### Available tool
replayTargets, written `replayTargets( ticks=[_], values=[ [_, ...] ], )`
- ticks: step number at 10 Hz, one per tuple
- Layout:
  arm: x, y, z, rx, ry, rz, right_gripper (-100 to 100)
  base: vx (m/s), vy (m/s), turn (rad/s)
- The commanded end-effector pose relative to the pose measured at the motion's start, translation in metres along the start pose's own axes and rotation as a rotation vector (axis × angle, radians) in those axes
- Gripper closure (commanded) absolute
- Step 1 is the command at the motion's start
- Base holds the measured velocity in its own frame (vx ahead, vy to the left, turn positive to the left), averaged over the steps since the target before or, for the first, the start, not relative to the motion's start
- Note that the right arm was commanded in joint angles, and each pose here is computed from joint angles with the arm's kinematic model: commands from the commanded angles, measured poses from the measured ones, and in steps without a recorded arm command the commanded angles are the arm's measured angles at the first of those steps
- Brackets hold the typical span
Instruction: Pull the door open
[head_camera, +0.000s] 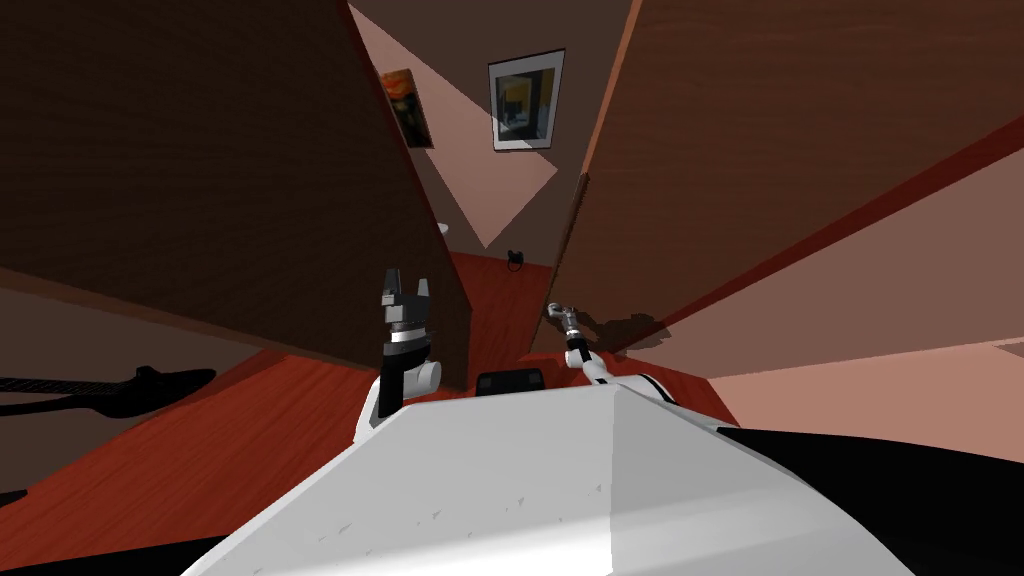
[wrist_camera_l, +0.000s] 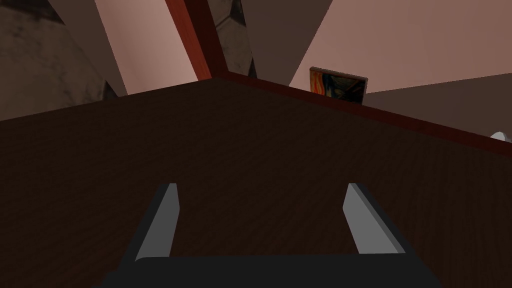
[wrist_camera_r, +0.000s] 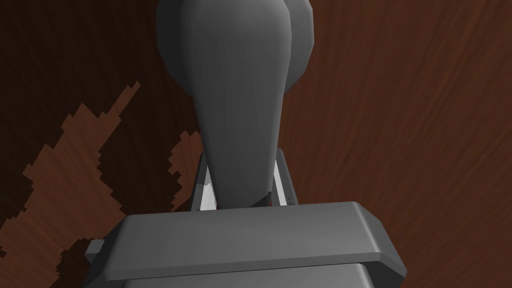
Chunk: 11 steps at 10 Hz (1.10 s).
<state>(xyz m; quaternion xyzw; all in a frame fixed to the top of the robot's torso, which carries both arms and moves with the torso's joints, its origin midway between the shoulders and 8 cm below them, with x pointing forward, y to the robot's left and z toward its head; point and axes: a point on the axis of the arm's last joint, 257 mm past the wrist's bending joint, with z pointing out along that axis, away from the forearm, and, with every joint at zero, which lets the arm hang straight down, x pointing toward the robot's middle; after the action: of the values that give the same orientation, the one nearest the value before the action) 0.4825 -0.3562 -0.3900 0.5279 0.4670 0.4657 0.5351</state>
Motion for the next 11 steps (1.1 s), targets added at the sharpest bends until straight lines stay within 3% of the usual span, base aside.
replayTargets(
  ticks=[1, 5, 7, 8, 11],
  values=[
    [0.002, -0.003, -0.0055, 0.006, 0.011, 0.003, 100, -0.073, 0.011, 0.051],
    [-0.023, -0.002, -0.0239, -0.003, 0.053, 0.002, 100, -0.158, 0.031, 0.170],
    [-0.023, -0.002, -0.0239, -0.003, 0.053, 0.002, 100, -0.087, 0.018, 0.042],
    [-0.033, -0.001, -0.0334, -0.003, 0.075, 0.002, 100, -0.109, 0.023, 0.173],
    [-0.044, -0.001, -0.0451, 0.000, 0.104, 0.005, 100, -0.133, -0.020, 0.117]
  ],
)
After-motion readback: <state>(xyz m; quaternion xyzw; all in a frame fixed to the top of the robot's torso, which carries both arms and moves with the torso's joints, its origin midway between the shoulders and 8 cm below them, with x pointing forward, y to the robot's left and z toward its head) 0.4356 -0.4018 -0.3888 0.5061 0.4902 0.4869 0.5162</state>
